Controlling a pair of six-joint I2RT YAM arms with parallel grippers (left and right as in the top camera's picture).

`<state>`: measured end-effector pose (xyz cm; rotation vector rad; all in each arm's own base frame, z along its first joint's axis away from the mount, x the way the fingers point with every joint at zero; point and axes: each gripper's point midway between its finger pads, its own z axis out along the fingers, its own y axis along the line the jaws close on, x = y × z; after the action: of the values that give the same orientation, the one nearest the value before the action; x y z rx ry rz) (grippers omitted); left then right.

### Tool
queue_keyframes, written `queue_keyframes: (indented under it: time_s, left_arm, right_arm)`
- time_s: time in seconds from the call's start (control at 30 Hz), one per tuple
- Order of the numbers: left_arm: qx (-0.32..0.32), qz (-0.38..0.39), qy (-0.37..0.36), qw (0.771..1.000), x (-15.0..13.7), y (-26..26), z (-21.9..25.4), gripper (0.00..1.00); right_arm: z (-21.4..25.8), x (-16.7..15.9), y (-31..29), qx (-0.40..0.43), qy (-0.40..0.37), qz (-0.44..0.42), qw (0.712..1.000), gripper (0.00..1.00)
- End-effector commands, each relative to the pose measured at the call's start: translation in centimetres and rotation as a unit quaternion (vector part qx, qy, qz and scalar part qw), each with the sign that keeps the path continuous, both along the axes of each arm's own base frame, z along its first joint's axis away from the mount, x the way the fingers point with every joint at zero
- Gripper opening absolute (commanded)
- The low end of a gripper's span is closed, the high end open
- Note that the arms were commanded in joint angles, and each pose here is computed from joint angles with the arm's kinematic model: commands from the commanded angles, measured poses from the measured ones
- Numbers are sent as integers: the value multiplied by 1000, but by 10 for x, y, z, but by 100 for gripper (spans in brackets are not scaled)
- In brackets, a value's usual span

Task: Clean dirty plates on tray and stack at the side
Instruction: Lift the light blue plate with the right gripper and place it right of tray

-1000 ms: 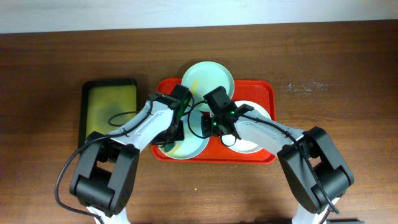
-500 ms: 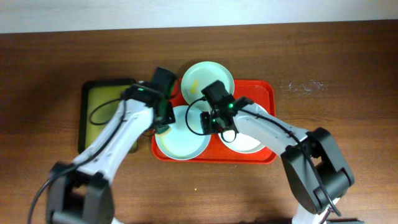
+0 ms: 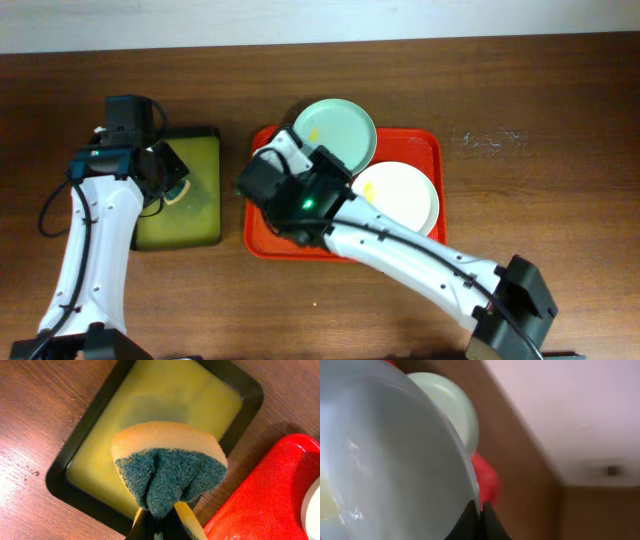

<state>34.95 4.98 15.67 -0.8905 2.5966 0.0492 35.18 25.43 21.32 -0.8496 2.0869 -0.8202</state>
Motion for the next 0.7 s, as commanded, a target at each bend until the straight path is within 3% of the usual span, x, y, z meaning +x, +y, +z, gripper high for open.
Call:
queue_keyframes:
  time_s: [0.0, 0.23, 0.43, 0.53, 0.6, 0.67]
  left_arm:
    - [2, -8, 5, 1000, -1, 1, -3, 0]
    - [2, -8, 6, 1000, -2, 1, -3, 0]
    - [2, -8, 6, 1000, -2, 1, -3, 0]
    - [2, -8, 5, 1000, -1, 1, -3, 0]
    - [1, -8, 8, 1000, -2, 0, -3, 0]
    - [1, -9, 11, 1000, -4, 0, -4, 0]
  right_arm:
    - [66, -6, -12, -142, -113, -8, 983, 4]
    - [96, -18, -1, -251, -148, 5, 957, 4]
    - [99, -20, 5, -259, -148, 14, 954, 4]
    - [83, -16, 17, -165, -144, 25, 975, 4]
    - [38, -12, 26, -38, -71, 42, 996, 4]
    - [5, -2, 6, -56, -16, 28, 998, 4]
